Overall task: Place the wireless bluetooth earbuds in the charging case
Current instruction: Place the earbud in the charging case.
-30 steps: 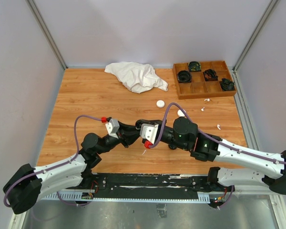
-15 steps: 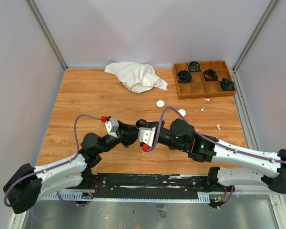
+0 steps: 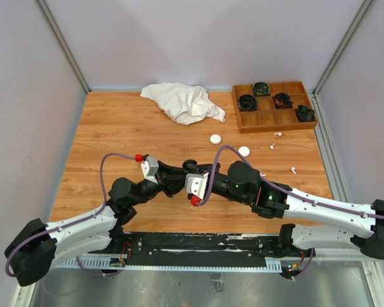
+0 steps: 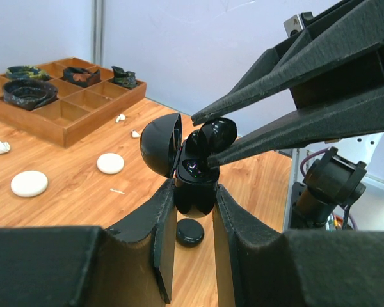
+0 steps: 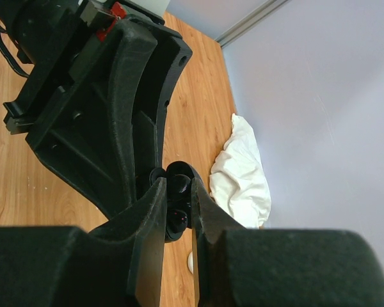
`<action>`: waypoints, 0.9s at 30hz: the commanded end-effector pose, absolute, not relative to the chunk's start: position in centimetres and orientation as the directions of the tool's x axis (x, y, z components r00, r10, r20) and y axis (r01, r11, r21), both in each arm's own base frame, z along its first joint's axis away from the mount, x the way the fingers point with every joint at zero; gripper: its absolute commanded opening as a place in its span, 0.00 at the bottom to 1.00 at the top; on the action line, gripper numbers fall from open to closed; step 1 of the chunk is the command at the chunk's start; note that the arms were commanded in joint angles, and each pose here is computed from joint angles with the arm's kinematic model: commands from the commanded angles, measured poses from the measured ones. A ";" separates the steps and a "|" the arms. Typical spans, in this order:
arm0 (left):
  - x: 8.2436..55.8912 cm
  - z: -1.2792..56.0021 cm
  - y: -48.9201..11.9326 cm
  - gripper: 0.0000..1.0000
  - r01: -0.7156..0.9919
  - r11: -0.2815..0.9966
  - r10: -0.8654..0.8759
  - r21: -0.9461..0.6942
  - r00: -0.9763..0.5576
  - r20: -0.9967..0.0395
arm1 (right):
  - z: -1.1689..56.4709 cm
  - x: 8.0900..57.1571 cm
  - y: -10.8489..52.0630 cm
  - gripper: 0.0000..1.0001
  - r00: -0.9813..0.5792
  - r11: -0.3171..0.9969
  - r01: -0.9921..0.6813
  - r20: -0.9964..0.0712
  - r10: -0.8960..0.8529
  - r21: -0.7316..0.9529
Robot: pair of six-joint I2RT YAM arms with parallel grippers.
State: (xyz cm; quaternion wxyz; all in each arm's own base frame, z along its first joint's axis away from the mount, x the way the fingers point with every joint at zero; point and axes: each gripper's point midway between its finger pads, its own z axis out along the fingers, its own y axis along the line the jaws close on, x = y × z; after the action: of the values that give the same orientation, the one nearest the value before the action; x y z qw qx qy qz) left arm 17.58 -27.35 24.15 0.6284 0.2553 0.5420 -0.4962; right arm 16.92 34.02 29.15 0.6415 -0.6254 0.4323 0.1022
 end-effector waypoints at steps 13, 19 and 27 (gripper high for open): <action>18.2 27.0 -27.5 0.00 0.894 0.373 -0.421 -0.249 -0.076 -0.904 | 29.3 16.4 33.5 0.20 0.618 0.197 -0.659 -0.673 -0.407 -0.725; 18.1 26.9 -27.5 0.00 0.898 0.369 -0.421 -0.241 -0.070 -0.905 | 28.6 16.7 33.3 0.29 0.588 0.209 -0.673 -0.685 -0.431 -0.709; 18.1 26.5 -27.4 0.00 0.900 0.378 -0.407 -0.218 -0.050 -0.912 | 28.8 16.7 33.2 0.36 0.551 0.236 -0.698 -0.718 -0.425 -0.676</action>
State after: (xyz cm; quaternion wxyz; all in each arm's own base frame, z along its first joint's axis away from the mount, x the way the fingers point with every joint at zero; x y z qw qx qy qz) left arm 17.90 -27.66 24.26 0.6179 0.2397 0.5514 -0.5067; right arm 17.28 33.36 29.12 0.6438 -0.6143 0.4466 0.0933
